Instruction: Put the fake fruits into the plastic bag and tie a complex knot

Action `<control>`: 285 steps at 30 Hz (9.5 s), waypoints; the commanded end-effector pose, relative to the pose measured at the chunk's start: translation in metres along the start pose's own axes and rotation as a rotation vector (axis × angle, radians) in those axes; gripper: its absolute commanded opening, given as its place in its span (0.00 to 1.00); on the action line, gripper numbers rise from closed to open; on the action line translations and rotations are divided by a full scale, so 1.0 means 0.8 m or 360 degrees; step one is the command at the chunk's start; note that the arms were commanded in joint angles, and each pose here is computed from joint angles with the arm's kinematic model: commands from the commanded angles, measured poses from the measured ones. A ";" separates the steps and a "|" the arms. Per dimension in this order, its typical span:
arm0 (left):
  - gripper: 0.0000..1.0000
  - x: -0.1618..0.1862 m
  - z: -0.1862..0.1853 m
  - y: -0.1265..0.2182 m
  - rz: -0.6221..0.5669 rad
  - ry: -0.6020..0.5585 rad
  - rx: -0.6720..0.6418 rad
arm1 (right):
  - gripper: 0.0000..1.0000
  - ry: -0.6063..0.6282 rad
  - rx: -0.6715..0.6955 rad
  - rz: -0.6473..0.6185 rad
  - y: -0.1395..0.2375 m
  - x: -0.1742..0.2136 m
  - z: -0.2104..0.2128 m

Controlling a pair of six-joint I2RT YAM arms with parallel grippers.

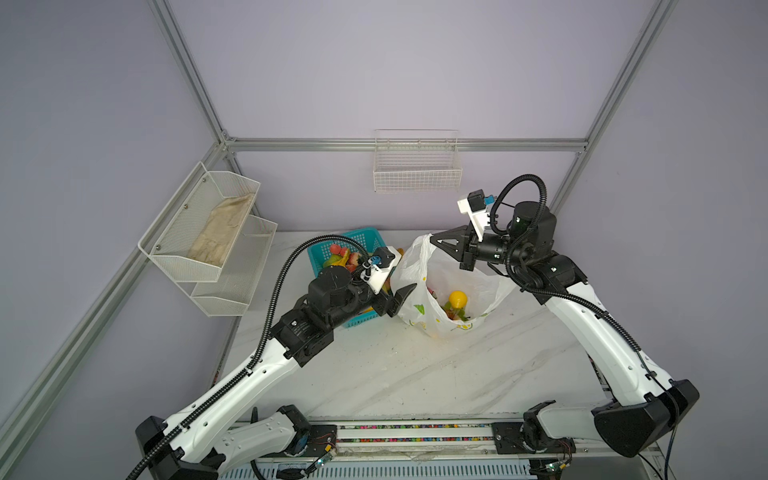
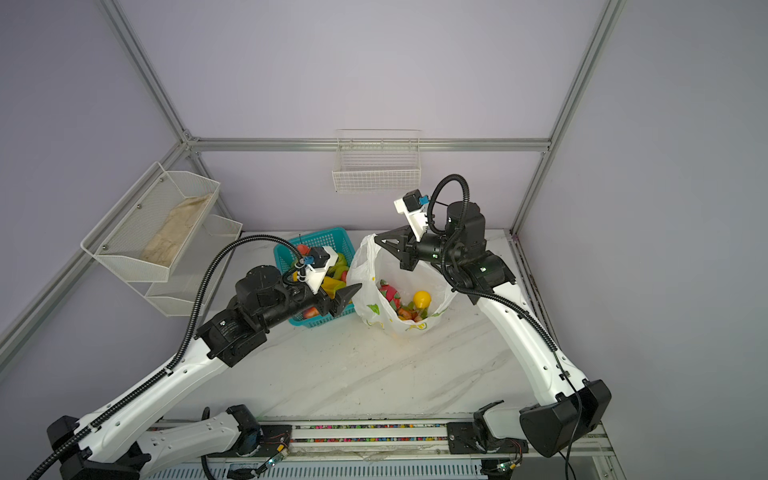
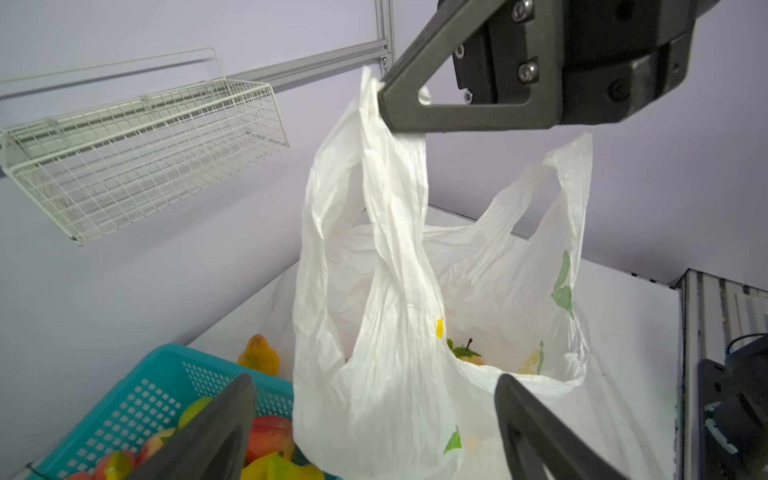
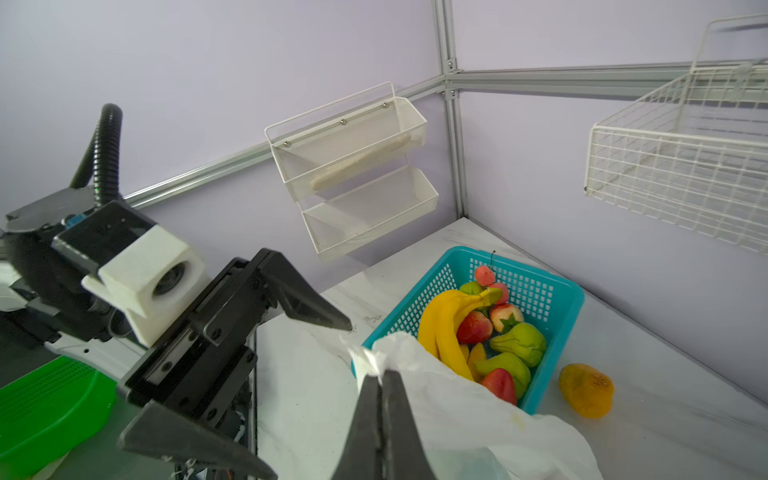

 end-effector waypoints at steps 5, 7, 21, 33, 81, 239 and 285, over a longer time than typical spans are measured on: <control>0.93 -0.086 0.016 0.013 -0.0160 -0.0270 0.0243 | 0.00 0.0045 -0.0223 -0.0057 0.018 -0.014 0.040; 0.95 -0.096 0.018 0.005 -0.0151 -0.0305 0.0286 | 0.00 0.0046 -0.0243 -0.0066 0.024 -0.015 0.048; 0.93 -0.115 0.006 -0.051 -0.0198 -0.0341 0.0701 | 0.00 0.0015 -0.0282 -0.0090 0.034 -0.010 0.060; 0.25 -0.104 0.002 -0.071 -0.0185 -0.0295 0.0780 | 0.00 -0.0082 -0.0154 -0.0103 0.028 -0.007 0.042; 0.00 -0.081 -0.011 -0.116 -0.0331 0.0949 0.0217 | 0.81 -0.0390 0.1113 0.0401 0.074 0.169 -0.054; 0.39 -0.046 0.027 -0.092 -0.0314 0.1002 0.0209 | 0.10 0.0491 0.0329 -0.0419 -0.028 0.188 -0.030; 0.00 -0.046 0.020 -0.103 -0.0358 0.1048 0.0355 | 0.91 0.0233 0.0588 -0.0584 -0.035 0.141 -0.013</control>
Point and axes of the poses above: each gripper's point midway between its finger pads, its own y axis back along the fingers, its own z axis along the line the jaws close on, x = y × z, the point moved 7 cm from there along y, back along the fingers, and after that the axes turned 6 degrees about -y, right-handed, at the moved point
